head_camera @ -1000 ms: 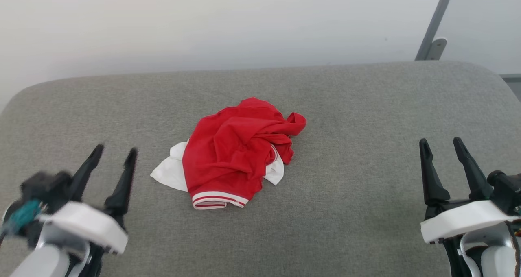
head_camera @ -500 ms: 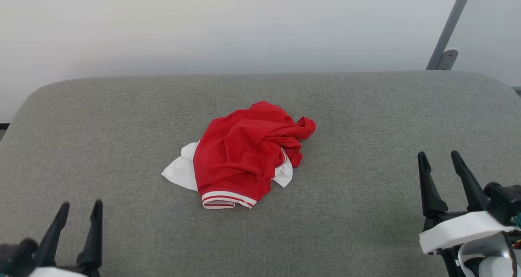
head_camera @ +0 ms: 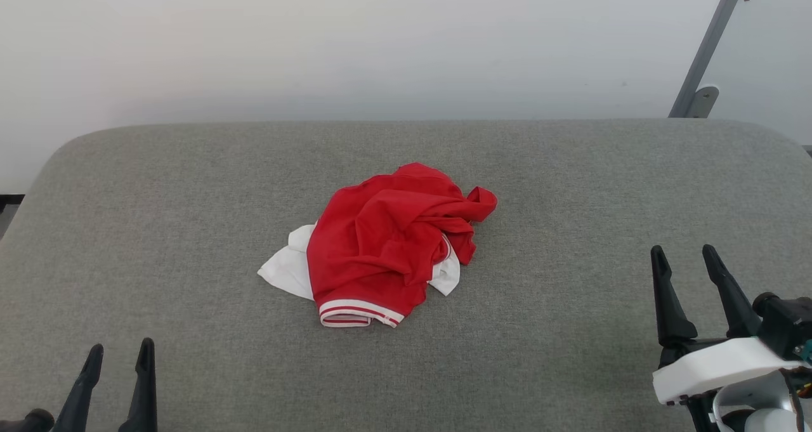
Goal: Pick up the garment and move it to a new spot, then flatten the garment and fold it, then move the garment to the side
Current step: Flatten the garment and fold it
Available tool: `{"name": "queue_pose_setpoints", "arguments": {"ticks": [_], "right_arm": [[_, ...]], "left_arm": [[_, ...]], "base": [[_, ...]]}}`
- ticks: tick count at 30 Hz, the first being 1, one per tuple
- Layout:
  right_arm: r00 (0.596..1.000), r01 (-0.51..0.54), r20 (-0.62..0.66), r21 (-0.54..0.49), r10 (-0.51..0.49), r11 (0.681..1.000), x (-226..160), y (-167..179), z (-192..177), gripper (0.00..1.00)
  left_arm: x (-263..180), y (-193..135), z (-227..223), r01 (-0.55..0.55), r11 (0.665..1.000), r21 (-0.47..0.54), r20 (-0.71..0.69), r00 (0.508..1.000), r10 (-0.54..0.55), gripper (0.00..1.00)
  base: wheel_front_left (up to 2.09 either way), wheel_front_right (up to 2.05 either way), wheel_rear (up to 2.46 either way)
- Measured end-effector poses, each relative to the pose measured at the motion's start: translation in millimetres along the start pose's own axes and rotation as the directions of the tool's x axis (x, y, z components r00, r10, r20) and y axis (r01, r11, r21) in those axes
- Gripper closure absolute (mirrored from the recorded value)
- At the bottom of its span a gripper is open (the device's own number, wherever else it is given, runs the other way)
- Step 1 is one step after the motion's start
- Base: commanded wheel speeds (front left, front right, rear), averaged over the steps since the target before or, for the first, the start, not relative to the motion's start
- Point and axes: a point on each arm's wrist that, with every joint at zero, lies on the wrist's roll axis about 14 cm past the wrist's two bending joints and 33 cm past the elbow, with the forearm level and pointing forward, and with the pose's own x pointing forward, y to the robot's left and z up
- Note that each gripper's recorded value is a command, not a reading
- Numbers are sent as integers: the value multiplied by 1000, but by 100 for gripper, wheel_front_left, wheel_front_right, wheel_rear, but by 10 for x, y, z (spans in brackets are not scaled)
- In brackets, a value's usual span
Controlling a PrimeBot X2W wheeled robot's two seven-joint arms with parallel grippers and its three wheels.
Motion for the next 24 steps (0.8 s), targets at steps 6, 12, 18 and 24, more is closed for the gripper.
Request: {"name": "queue_pose_setpoints", "arguments": {"ticks": [6, 12, 18, 24], "right_arm": [[1000, 9, 5, 5, -9, 1000, -21, -18, 3, 0], [1000, 14, 0, 11, -14, 1000, -39, -19, -21, 0], [999, -22, -31, 17, 22, 1000, -26, 105, -109, 0], [975, -160, -157, -1, 158, 987, 48, 479, -377, 0]], "left_arm": [[-9, -40, -11, -2, 1000, -19, 13, 1000, 2, 0], [-23, -67, -26, -5, 1000, -28, 17, 1000, 5, 0], [-56, -41, -47, -20, 999, -37, 14, 1000, 21, 0], [-150, -18, -120, -36, 998, -44, -9, 999, 36, 0]], "base": [[0, 0, 0], [0, 0, 0], [0, 0, 0], [0, 0, 0]]}}
